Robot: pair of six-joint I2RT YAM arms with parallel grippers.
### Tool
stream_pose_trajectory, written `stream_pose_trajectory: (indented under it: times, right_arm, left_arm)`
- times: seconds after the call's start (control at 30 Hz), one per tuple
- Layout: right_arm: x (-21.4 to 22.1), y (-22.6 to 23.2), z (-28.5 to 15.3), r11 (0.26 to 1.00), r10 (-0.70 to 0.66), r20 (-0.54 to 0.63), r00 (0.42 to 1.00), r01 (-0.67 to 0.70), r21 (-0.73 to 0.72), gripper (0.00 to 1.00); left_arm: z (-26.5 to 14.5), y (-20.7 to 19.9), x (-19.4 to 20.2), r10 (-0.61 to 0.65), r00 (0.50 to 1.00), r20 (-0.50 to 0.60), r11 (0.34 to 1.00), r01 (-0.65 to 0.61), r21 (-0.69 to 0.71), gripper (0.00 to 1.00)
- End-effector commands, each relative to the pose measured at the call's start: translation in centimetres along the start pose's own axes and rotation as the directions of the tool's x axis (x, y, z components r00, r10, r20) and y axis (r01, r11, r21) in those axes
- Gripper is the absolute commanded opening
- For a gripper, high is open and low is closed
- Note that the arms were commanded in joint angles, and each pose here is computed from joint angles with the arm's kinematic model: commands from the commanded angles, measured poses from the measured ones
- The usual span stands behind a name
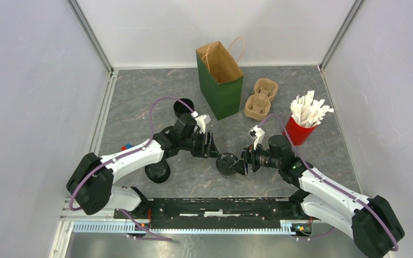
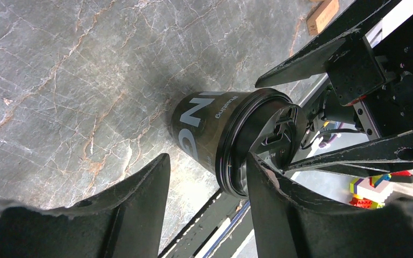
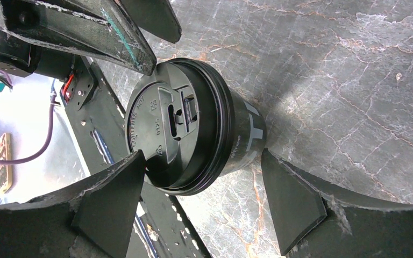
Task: Pack the takeout coffee
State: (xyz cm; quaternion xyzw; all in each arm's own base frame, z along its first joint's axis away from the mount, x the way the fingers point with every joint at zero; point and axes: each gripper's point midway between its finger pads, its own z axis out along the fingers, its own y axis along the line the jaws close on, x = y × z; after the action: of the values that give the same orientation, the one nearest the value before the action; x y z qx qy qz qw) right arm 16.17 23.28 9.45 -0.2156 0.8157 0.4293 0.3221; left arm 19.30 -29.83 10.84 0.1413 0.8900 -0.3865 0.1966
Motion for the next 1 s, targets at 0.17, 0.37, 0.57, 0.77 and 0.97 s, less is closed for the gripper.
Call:
stream_pose_trajectory:
  times: [0.17, 0.37, 0.57, 0.77, 0.97]
  right_arm:
    - [-2.9, -0.2, -0.7, 0.994, -0.079, 0.034, 0.996, 0.076, 0.080, 0.89]
    - [-4.4, 0.3, -1.4, 0.990, -0.104, 0.057, 0.993, 0.098, 0.101, 0.87]
    - [-6.0, 2.6, -1.7, 0.992, -0.130, 0.118, 0.984, 0.130, 0.010, 0.60]
    - [-7.3, 4.2, -1.2, 0.985, -0.151, 0.155, 0.976, 0.161, -0.056, 0.32]
    - [-7.4, 4.9, -0.4, 0.978, -0.179, 0.154, 0.972, 0.193, -0.083, 0.32]
  left_arm:
    - [-1.3, -0.8, -1.0, 0.022, 0.999, 0.047, 1.000, -0.021, -0.005, 0.64]
    - [-2.3, -1.5, -1.2, 0.019, 0.998, 0.064, 1.000, -0.020, 0.007, 0.66]
    - [-2.4, -2.6, -0.6, -0.011, 0.999, 0.052, 0.997, 0.007, 0.075, 0.63]
    - [-2.4, -2.4, -0.1, -0.027, 0.998, 0.055, 0.996, 0.022, 0.085, 0.64]
    - [-2.0, -2.5, -0.1, -0.034, 0.998, 0.045, 0.995, 0.030, 0.091, 0.62]
